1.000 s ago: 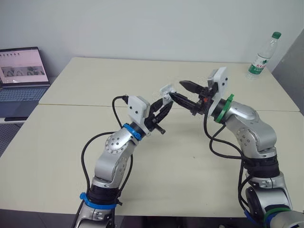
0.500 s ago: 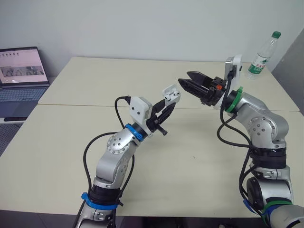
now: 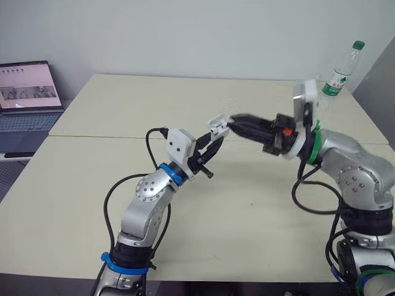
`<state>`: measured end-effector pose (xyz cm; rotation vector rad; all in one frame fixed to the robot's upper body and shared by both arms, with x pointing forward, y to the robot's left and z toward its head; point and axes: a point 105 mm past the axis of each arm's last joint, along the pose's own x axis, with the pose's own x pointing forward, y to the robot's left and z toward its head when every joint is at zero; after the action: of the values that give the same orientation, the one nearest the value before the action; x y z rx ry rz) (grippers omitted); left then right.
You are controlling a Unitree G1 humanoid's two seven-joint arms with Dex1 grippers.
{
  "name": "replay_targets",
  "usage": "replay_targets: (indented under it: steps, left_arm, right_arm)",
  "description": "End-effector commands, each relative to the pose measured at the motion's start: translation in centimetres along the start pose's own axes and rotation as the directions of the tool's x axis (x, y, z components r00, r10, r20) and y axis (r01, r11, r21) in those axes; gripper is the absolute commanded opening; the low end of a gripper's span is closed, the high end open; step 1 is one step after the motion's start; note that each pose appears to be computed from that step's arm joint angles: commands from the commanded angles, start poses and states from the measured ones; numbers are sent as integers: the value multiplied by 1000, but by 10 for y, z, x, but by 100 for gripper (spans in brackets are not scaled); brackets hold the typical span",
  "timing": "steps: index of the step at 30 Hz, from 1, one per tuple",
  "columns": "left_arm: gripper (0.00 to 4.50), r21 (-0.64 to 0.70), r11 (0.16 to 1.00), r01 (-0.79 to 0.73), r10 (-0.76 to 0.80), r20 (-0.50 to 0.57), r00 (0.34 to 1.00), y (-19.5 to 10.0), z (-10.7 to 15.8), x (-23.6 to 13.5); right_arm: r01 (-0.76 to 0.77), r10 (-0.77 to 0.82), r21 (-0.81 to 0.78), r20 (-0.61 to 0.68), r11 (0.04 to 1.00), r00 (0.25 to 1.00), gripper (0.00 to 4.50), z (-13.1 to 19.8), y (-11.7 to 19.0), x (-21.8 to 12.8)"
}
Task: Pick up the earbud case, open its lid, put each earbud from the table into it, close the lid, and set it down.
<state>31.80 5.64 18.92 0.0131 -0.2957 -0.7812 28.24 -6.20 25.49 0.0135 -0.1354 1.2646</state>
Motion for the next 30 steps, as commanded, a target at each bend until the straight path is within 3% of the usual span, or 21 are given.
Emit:
replay_targets:
  steps: [1,16,30]
  left_arm:
    - [79,32,999,9,-11,50,999,-2,15,4]
    - [79,29,1000,8,-9,60,998,-5,18,2]
    - [79,21,1000,16,-17,66,998,-7,18,4]
  right_arm:
    - [-27,27,-29,-4,999,1000,2,0,12,8]
    - [17,-17,-48,-15,999,1000,2,-12,6,33]
    - [95,-99,-89,-34,991,995,2,-14,-13,29]
